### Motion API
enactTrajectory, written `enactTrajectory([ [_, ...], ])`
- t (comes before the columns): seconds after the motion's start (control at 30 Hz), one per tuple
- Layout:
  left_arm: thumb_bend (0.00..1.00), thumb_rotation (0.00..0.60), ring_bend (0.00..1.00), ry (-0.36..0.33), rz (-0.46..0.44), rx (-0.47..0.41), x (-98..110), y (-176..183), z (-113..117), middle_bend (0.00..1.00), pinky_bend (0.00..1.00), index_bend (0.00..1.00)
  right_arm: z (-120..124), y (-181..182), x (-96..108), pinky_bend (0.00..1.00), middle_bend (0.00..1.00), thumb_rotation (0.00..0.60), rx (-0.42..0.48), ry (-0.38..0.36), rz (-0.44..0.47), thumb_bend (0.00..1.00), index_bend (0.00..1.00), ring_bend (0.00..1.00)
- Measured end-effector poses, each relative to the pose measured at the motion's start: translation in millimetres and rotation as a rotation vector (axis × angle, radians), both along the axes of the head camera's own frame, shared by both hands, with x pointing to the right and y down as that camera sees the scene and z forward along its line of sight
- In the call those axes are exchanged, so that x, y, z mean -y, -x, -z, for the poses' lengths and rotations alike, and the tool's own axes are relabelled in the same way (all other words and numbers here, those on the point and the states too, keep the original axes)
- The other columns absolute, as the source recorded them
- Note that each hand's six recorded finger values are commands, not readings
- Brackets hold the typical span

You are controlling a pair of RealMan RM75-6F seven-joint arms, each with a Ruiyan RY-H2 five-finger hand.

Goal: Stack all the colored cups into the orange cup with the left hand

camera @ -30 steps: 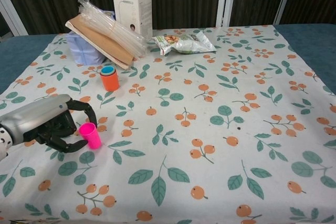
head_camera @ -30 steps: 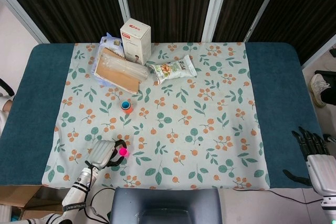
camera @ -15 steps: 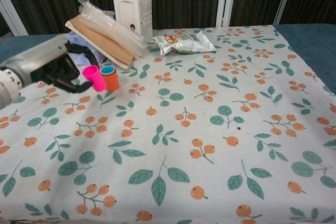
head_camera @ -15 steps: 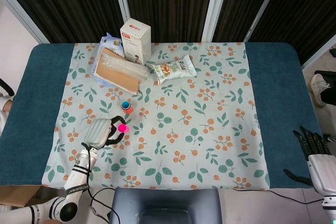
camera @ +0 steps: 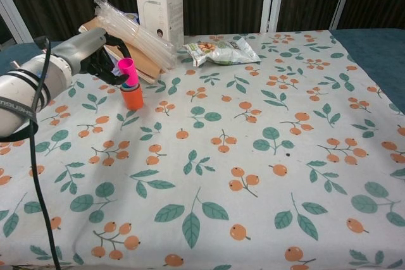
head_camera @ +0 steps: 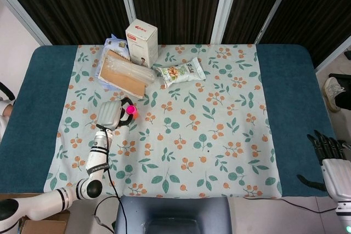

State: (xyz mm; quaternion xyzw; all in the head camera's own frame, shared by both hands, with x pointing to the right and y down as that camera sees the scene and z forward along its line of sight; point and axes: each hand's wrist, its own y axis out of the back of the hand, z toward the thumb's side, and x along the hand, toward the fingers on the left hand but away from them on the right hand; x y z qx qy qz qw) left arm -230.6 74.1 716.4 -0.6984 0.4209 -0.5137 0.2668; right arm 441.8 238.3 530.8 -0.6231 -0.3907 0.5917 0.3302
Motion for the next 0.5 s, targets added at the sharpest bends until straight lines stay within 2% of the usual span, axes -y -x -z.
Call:
enactTrajectory([
  [0.5,0.38,0.6,1.0,0.009,0.018,0.046,10.0,10.2,-15.8,1.0,1.0,0.5,0.2,-0.6,1.0,0.0,0.0,0.6,-0.004,-0.002,-0.006,0.2,0.0,0.0],
])
